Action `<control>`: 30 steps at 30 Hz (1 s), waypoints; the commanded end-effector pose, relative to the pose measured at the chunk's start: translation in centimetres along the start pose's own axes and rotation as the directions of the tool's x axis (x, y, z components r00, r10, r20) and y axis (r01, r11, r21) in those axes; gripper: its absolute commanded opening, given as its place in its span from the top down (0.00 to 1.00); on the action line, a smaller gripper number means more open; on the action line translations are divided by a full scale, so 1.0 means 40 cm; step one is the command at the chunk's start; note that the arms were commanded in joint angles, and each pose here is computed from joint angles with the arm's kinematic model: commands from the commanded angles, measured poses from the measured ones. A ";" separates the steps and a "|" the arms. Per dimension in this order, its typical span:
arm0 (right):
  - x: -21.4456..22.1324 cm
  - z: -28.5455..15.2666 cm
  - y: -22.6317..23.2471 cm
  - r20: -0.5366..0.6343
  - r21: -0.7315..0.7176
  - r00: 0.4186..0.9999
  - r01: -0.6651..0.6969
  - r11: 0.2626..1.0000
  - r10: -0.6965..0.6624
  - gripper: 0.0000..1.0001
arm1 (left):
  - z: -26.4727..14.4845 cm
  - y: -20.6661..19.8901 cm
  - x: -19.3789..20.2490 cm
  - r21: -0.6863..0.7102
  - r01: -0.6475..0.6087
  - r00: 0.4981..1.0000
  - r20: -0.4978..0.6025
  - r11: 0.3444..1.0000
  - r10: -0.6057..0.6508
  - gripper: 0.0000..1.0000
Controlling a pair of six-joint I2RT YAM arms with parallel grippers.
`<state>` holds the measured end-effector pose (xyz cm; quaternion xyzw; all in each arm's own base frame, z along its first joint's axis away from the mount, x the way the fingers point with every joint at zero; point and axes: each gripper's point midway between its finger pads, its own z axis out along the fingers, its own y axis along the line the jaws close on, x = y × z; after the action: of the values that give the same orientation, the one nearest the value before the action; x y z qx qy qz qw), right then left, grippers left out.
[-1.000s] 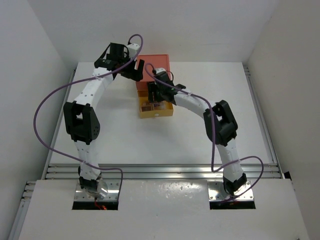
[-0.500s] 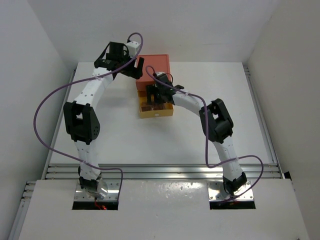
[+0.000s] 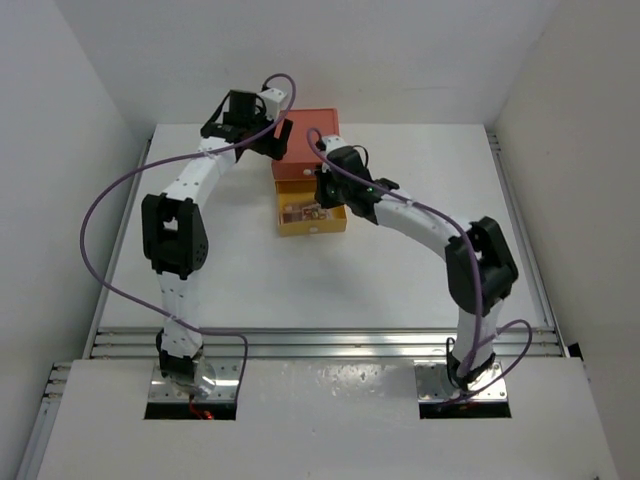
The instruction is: Organize the makeup
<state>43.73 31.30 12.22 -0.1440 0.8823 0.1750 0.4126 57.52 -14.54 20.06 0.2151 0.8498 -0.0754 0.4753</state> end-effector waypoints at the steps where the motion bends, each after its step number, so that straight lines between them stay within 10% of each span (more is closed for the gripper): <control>1: 0.005 -0.068 0.064 0.073 -0.089 0.997 0.042 0.995 -0.036 1.00 | 0.024 -0.003 -0.047 -0.031 -0.031 0.998 0.058 0.999 0.033 0.12; 8: 0.179 -0.038 0.093 -0.071 -0.185 0.997 -0.047 0.982 0.035 1.00 | 0.061 -0.023 -0.007 -0.027 -0.057 0.998 0.023 0.998 0.057 0.12; 30: 0.044 0.180 0.020 0.214 -0.001 0.976 -0.029 1.000 0.029 1.00 | 0.080 -0.034 0.114 -0.022 -0.045 0.996 -0.083 0.999 0.043 0.12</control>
<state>42.97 34.23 2.67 -0.1311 0.8755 0.2037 0.4181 59.31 -15.97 17.57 0.2238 0.8372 -0.0574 0.4957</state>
